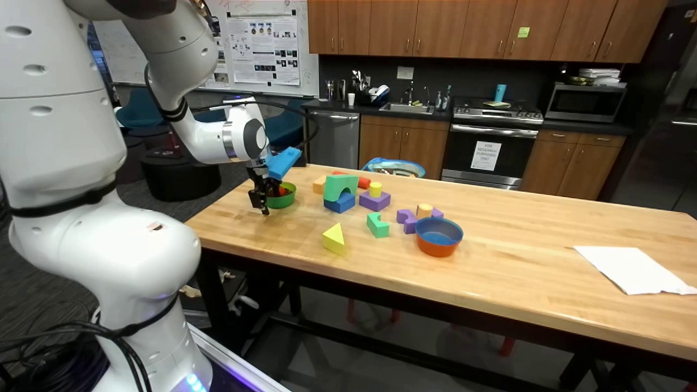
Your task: Put the blue bowl inside the orange one, put the green block on the left on top of the blue block and put the orange bowl inside the other plastic bowls
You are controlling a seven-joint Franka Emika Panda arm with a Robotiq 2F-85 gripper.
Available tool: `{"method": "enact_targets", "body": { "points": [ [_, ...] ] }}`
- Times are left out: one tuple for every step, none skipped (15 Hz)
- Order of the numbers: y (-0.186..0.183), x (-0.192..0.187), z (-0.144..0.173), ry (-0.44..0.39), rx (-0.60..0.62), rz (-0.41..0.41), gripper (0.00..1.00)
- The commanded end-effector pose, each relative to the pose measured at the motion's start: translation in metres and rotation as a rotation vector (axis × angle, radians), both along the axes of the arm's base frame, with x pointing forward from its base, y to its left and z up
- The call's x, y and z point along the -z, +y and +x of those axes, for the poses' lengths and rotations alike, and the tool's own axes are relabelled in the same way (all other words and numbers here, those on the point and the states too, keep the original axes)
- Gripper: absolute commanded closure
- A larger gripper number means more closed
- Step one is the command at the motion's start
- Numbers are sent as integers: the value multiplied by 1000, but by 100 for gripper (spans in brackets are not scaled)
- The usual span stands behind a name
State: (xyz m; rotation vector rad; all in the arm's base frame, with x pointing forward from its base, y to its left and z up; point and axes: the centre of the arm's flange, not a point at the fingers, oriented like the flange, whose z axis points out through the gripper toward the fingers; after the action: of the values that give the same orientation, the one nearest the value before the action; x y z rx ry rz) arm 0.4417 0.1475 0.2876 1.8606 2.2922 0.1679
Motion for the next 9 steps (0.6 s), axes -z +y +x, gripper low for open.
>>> {"method": "enact_targets", "body": {
  "points": [
    [0, -4, 5, 2, -5, 5, 44],
    [0, -5, 5, -1, -5, 5, 47],
    [1, -5, 5, -3, -4, 2, 47],
    [1, -5, 5, -4, -4, 1, 54],
    [1, -5, 5, -6, -4, 0, 61],
    [1, -5, 6, -9, -3, 0, 70],
    [2, -5, 6, -10, -4, -1, 77],
    [2, -5, 6, -13, -3, -2, 84],
    [3, -5, 7, -15, -4, -3, 93]
  ]
}}
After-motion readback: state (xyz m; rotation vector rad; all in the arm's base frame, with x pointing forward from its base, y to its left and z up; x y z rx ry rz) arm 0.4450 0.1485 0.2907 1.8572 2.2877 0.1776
